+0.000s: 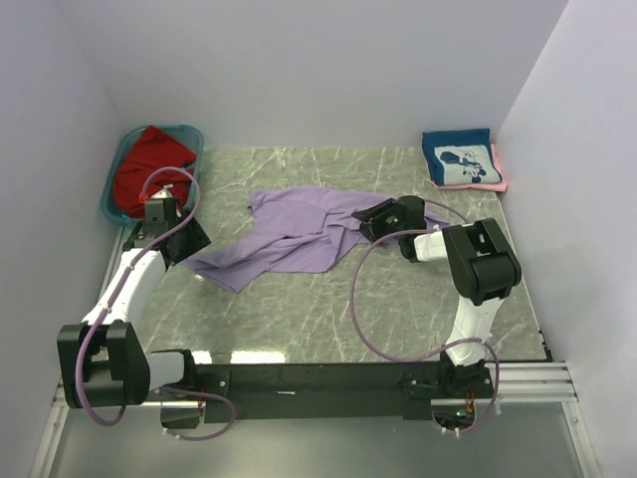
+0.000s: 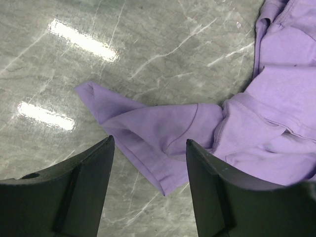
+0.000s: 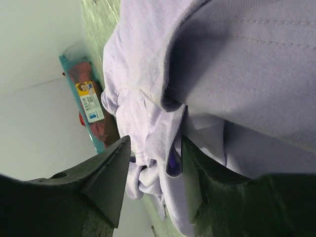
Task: Fold and stack the t-shirts
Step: Flatten the tshirt out
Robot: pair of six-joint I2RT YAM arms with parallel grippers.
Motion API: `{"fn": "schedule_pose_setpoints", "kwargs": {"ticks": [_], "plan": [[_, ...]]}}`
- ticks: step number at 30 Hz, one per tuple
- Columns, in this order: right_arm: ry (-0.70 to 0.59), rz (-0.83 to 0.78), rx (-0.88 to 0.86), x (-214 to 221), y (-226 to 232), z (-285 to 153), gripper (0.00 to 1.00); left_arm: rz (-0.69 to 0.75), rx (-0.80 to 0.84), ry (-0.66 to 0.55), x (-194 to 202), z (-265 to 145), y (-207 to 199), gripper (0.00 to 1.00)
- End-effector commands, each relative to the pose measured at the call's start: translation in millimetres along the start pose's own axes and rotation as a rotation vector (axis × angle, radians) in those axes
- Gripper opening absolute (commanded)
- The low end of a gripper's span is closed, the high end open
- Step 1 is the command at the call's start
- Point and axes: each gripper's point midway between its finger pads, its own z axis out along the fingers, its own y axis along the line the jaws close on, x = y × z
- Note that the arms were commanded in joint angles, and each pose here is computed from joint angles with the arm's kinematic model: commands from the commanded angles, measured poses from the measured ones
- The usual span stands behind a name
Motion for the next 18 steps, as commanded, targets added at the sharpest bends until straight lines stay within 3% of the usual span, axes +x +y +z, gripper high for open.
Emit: {"fn": "schedule_pose_setpoints", "kwargs": {"ticks": [1, 11, 18], "plan": [[-0.036, -0.006, -0.019, -8.8, -3.1, 1.4, 0.52, -0.005, 0.004, -0.02, -5.2, 1.8, -1.0, 0.65], [-0.015, -0.008, 0.02, -3.6, -26.1, 7.4, 0.52, -0.002, 0.001, -0.016, -3.9, 2.3, -0.4, 0.66], [0.002, -0.037, -0.025, -3.5, -10.8, 9.5, 0.48, -0.003, -0.001, -0.015, -3.8, 2.7, 0.2, 0.66]]}}
